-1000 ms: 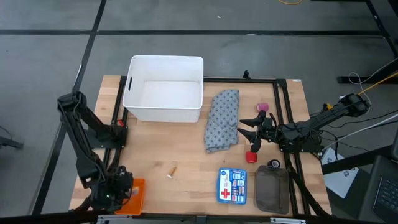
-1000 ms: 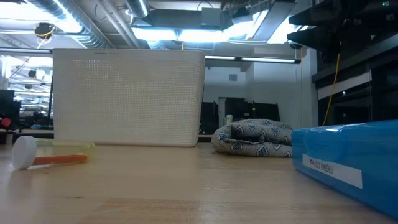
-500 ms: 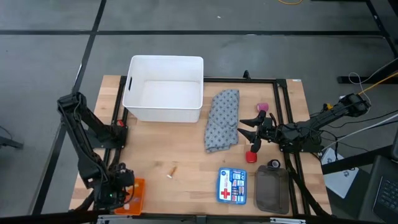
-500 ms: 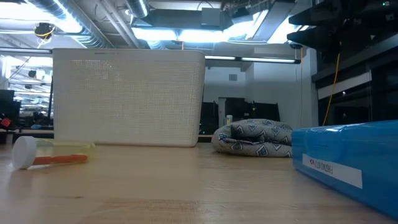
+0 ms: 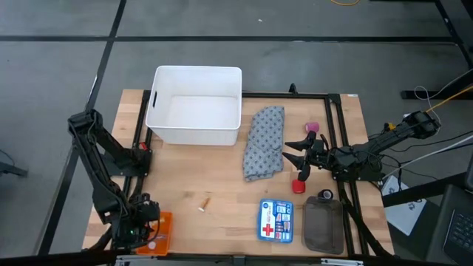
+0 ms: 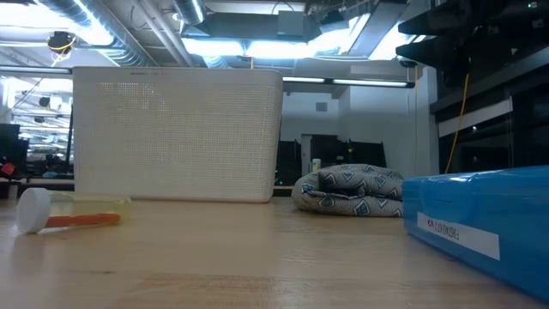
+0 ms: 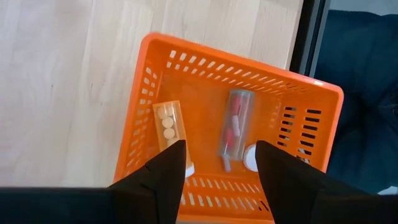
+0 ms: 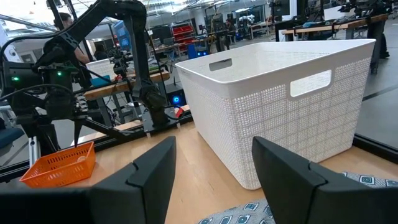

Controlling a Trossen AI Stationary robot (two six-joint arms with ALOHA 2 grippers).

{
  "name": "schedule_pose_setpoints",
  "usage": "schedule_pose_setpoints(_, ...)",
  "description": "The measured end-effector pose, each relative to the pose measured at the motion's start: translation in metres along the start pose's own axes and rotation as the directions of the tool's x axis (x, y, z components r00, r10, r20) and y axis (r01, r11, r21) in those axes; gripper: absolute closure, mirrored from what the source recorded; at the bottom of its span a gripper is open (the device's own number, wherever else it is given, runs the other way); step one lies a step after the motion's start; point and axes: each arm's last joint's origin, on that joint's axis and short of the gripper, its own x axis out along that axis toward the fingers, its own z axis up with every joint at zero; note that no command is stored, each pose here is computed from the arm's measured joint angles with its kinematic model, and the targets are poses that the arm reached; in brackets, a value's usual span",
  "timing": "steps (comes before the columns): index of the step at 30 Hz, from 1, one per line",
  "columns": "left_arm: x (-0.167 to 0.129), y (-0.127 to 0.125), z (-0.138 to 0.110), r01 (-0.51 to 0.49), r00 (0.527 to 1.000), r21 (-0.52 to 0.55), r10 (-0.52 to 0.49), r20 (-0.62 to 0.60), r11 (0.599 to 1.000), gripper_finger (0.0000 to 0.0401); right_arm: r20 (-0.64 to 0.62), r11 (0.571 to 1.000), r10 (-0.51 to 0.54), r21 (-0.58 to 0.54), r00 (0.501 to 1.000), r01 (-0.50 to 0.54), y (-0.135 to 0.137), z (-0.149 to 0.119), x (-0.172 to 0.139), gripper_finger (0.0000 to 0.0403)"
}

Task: Pick & place medical supplies in basket/bin
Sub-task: Put the yellow pill bottle into the orange bin

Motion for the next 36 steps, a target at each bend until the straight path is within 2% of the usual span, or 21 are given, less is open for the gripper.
schedule_pose_setpoints(6,0.0,0.001,0.004,-0.018,0.998,0.058,0.015,0.06,0.998,0.021,0.0,1.0,0.0,0.0,1.0,0.0,0.0,0.0,0.0,0.0191)
schedule_pose_setpoints(11,0.0,0.008,0.027,-0.066,0.983,0.073,0.052,0.175,0.995,0.0209,0.0,1.0,0.0,0.0,1.0,0.0,0.0,0.0,0.0,0.0191)
schedule_pose_setpoints(15,0.002,0.017,0.056,-0.098,0.964,-0.021,0.1,0.247,0.995,0.0209,0.0,1.0,0.0,0.0,1.0,0.0,0.0,0.0,0.0,0.0191)
schedule_pose_setpoints(19,0.003,0.029,0.086,-0.069,0.948,-0.189,0.123,0.293,0.98,0.0209,0.0,1.0,0.0,0.0,1.0,0.0,0.0,0.0,0.0,0.0191)
schedule_pose_setpoints(23,0.002,0.041,0.109,-0.035,0.95,-0.259,0.112,0.29,0.965,0.0209,0.0,1.0,0.0,0.0,1.0,0.0,0.0,0.0,0.0,0.0191)
schedule_pose_setpoints(32,0.001,0.056,0.129,-0.002,0.961,-0.354,0.101,0.259,0.935,0.0209,0.019,0.999,0.012,0.046,1.0,-0.013,0.001,0.002,0.0,0.0191)
schedule_pose_setpoints(36,0.0,0.06,0.134,0.013,0.951,-0.434,0.123,0.284,0.901,0.0209,-0.007,0.997,0.068,0.034,0.998,-0.067,0.002,0.0,0.0,0.0191)
